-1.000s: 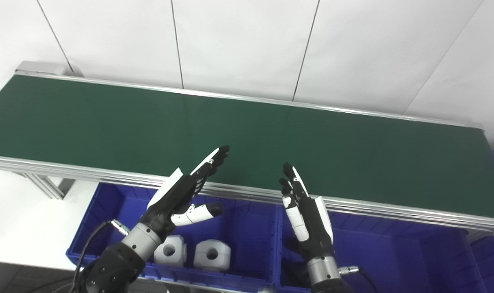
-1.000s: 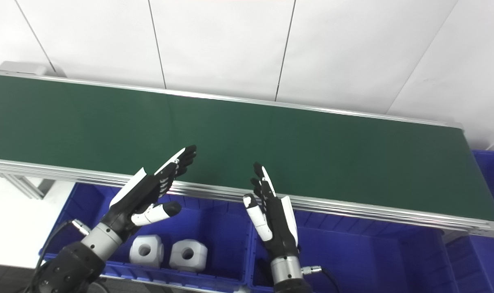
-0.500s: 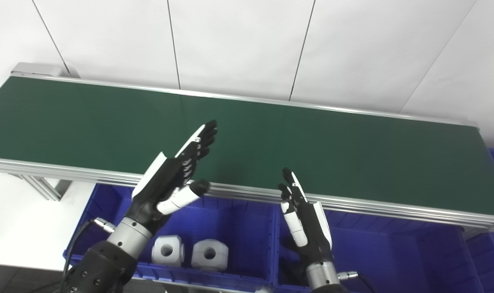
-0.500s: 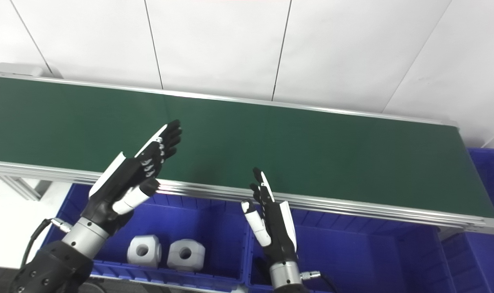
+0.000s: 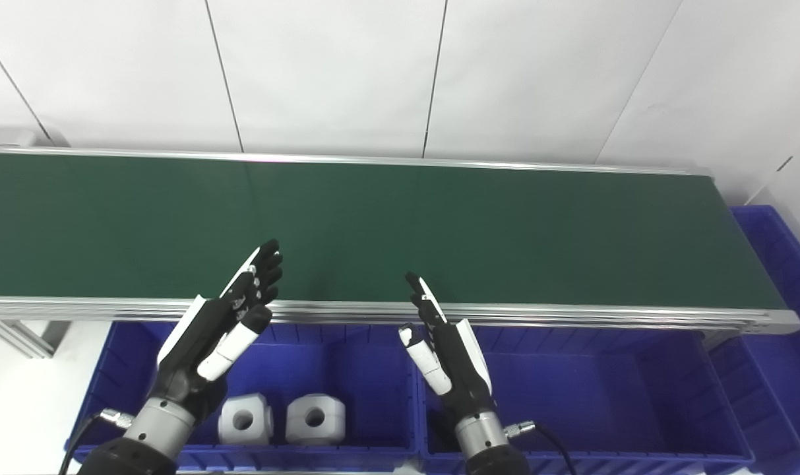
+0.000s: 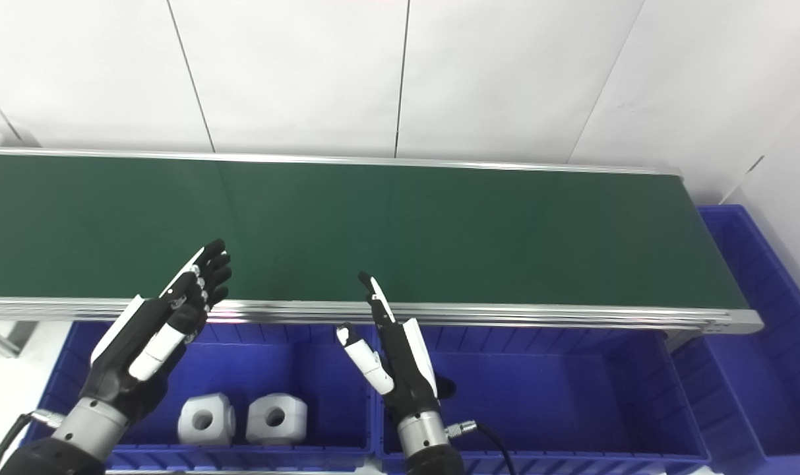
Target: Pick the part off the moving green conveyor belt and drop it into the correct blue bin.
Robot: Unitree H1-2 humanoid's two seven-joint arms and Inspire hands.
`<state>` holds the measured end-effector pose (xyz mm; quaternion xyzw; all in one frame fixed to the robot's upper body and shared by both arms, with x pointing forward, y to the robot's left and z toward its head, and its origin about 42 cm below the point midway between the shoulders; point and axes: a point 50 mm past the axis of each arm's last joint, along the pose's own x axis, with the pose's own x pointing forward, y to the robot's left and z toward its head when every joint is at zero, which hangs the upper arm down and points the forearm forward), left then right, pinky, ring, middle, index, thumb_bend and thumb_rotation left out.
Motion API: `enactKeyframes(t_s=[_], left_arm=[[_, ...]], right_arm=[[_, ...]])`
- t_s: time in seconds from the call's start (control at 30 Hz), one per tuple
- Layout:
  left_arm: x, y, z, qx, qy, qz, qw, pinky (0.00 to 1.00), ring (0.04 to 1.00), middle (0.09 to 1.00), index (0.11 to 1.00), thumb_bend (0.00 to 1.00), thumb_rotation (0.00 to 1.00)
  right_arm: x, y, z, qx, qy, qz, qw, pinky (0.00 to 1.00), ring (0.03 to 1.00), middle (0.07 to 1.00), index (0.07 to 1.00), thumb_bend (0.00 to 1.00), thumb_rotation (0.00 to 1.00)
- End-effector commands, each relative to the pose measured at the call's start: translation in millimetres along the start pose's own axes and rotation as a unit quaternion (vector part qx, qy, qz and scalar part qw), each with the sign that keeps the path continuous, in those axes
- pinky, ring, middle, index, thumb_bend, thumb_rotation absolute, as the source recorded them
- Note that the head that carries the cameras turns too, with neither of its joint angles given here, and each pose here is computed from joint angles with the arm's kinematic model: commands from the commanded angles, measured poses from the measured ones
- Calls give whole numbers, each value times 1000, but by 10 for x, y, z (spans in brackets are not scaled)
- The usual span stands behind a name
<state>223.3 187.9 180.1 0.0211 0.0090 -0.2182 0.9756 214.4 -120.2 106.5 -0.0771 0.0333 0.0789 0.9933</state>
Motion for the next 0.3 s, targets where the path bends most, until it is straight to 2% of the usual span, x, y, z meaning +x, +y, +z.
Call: enactKeyframes(t_s=[0.0,0.17,0.27], left_arm=[[20,3,101,18,-28,3,999,1000,1000,1000,1000,774,784],[36,-69,-2,-12,-31,-2,999,1000,1000,1000,1000,724,752],[44,-134,-9,-19,-38,1,999,1000,1000,1000,1000,740,732]], right_arm=[[17,57,155,15,-28,0,999,997,983,1000,982,897,1000],[-48,-15,97,13,-23,-2,1000,993,971,1000,982,898,1000],[-104,-71,85,13,-23,-2,1000,981,968,1000,983,900,1000]])
